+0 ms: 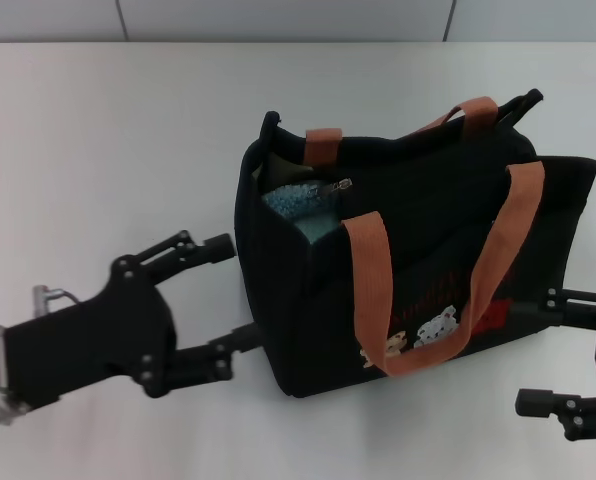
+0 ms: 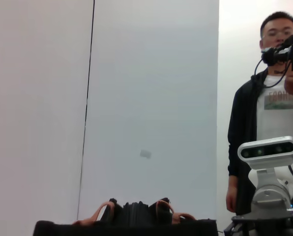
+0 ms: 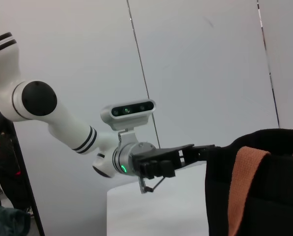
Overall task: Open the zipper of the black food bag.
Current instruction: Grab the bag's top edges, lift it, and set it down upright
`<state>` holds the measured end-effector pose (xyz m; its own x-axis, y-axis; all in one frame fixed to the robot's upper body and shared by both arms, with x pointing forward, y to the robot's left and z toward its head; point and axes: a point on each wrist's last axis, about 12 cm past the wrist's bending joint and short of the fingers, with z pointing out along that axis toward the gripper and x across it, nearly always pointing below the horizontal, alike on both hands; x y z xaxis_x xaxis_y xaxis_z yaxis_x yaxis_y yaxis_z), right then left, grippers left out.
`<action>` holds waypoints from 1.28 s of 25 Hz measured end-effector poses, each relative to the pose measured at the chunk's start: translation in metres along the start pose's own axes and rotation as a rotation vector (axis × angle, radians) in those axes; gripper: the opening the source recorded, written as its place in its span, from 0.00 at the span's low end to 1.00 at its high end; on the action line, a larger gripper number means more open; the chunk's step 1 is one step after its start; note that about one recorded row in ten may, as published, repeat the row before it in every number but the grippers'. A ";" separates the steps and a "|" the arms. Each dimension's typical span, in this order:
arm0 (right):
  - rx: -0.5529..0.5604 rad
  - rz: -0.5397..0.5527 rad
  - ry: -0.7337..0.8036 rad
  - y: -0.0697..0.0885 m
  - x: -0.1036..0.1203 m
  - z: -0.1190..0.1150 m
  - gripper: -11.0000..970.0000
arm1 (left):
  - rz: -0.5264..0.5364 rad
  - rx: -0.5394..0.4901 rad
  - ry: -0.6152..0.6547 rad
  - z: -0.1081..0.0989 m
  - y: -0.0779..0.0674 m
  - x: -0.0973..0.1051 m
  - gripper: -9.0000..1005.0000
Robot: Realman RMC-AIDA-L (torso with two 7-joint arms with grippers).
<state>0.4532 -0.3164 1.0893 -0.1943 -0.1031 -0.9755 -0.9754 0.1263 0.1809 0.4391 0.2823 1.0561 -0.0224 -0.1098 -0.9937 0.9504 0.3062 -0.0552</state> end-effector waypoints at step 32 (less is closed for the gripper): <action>0.036 0.034 0.007 -0.002 0.008 0.005 0.79 | 0.128 -0.270 -0.098 0.056 -0.006 0.034 0.38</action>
<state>0.4543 -0.3125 1.0807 -0.2276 -0.1048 -0.9681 -0.9639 0.1655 0.2087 0.4501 0.2243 1.0285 0.1344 -0.1413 -0.9808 0.8264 0.5622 0.0323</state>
